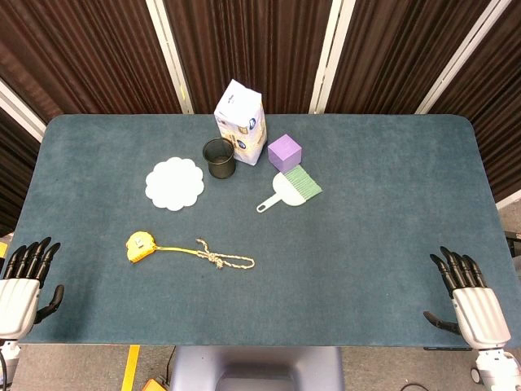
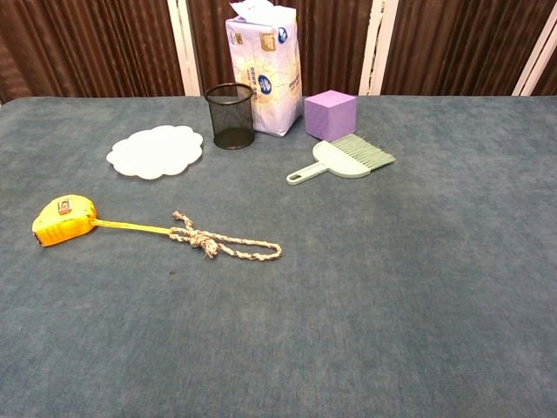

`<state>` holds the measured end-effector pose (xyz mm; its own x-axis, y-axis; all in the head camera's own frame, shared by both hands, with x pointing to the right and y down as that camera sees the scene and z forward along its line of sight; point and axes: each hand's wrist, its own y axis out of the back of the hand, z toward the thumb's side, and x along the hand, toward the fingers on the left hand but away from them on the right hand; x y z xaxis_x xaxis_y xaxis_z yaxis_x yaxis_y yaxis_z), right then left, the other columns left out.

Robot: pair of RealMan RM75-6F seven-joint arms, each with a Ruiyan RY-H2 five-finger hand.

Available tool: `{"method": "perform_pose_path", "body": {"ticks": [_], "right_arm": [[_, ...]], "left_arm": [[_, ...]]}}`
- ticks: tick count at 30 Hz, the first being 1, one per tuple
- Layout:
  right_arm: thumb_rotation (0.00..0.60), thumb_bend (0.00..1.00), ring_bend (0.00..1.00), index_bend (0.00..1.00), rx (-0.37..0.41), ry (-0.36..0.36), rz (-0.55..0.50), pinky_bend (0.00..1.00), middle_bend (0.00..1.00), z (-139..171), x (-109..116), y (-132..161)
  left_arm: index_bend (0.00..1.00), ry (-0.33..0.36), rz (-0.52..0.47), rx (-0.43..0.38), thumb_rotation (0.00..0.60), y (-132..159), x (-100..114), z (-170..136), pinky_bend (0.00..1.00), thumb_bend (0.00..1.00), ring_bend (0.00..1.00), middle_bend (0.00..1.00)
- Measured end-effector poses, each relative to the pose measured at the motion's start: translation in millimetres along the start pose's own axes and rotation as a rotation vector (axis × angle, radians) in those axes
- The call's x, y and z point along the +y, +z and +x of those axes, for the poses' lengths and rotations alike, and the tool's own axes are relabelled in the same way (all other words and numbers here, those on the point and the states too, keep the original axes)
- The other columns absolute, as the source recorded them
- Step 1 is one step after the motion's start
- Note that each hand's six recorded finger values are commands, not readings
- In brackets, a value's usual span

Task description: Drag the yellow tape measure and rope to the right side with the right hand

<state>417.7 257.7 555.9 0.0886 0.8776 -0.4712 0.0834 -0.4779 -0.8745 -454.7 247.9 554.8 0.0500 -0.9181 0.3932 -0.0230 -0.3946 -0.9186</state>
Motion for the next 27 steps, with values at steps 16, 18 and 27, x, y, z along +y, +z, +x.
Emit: {"method": "perform_pose_path", "body": {"ticks": [16, 18, 27], "right_arm": [[0.600, 0.10, 0.00, 0.19, -0.003, 0.016, -0.004, 0.00, 0.00, -1, -4, -2], [0.600, 0.10, 0.00, 0.19, 0.005, 0.027, -0.005, 0.00, 0.00, -3, -6, -1], [0.600, 0.09, 0.00, 0.20, 0.112, 0.081, 0.015, 0.00, 0.00, -39, -13, 26]], "left_arm": [[0.05, 0.012, -0.014, -0.014, 0.600, 4, 4, -4, 0.07, 0.47, 0.00, 0.00], [0.05, 0.009, -0.016, -0.014, 0.600, 4, 4, -5, 0.07, 0.47, 0.00, 0.00], [0.05, 0.009, -0.030, -0.017, 0.600, 3, 6, -8, 0.07, 0.47, 0.00, 0.00]]}}
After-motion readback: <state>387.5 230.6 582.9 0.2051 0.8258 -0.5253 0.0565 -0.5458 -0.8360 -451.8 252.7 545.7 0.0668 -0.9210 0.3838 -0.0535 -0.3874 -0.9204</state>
